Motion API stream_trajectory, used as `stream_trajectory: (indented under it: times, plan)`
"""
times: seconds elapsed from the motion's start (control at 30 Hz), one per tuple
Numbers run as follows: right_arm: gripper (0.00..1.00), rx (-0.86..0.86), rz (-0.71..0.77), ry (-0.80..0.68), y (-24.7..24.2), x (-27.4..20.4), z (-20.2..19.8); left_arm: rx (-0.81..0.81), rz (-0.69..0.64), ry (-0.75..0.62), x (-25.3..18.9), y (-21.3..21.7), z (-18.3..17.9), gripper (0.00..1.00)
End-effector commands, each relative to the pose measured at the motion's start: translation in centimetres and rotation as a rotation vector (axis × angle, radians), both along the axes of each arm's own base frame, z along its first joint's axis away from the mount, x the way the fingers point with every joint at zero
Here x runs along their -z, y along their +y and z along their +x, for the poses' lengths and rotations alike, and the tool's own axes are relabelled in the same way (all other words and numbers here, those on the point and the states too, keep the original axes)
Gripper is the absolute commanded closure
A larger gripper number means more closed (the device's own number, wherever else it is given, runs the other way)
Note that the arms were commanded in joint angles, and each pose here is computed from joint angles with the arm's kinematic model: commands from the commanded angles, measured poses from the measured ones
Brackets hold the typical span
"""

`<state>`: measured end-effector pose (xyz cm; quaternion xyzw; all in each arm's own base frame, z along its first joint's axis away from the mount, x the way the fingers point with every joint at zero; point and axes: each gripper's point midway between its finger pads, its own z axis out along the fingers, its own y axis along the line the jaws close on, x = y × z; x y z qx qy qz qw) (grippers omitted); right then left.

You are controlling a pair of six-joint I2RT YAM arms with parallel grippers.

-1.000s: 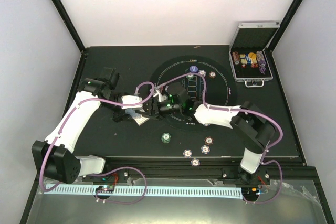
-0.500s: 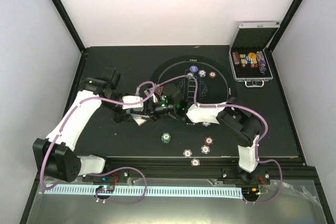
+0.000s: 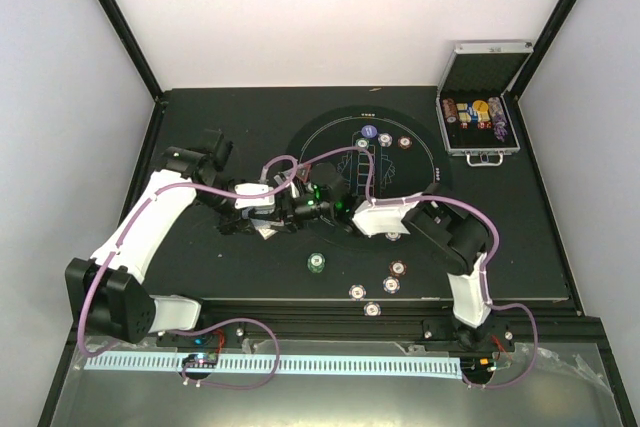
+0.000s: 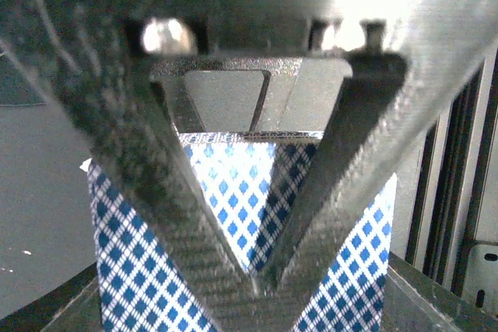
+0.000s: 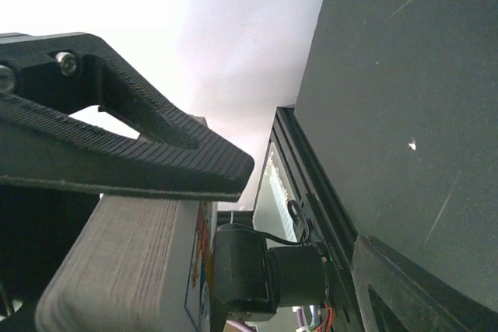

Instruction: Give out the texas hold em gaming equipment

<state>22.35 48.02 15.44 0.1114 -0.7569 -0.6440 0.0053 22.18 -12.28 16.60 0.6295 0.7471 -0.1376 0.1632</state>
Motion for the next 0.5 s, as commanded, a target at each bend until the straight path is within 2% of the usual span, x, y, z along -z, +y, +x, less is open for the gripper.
stream_trajectory:
  times: [0.0,0.33,0.47]
  plan:
    - [0.30,0.029,-0.037,0.039,-2.2,2.4,0.4,-0.004,-0.008,-0.013,-1.0,-0.2,0.1,0.99]
    - [0.43,0.052,-0.107,-0.021,-4.3,2.0,1.2,-0.008,-0.011,-0.018,-1.1,-0.2,0.1,0.98]
    - [0.53,0.057,-0.110,-0.047,-4.5,0.8,1.2,-0.017,-0.005,-0.020,-0.7,-0.1,0.3,0.98]
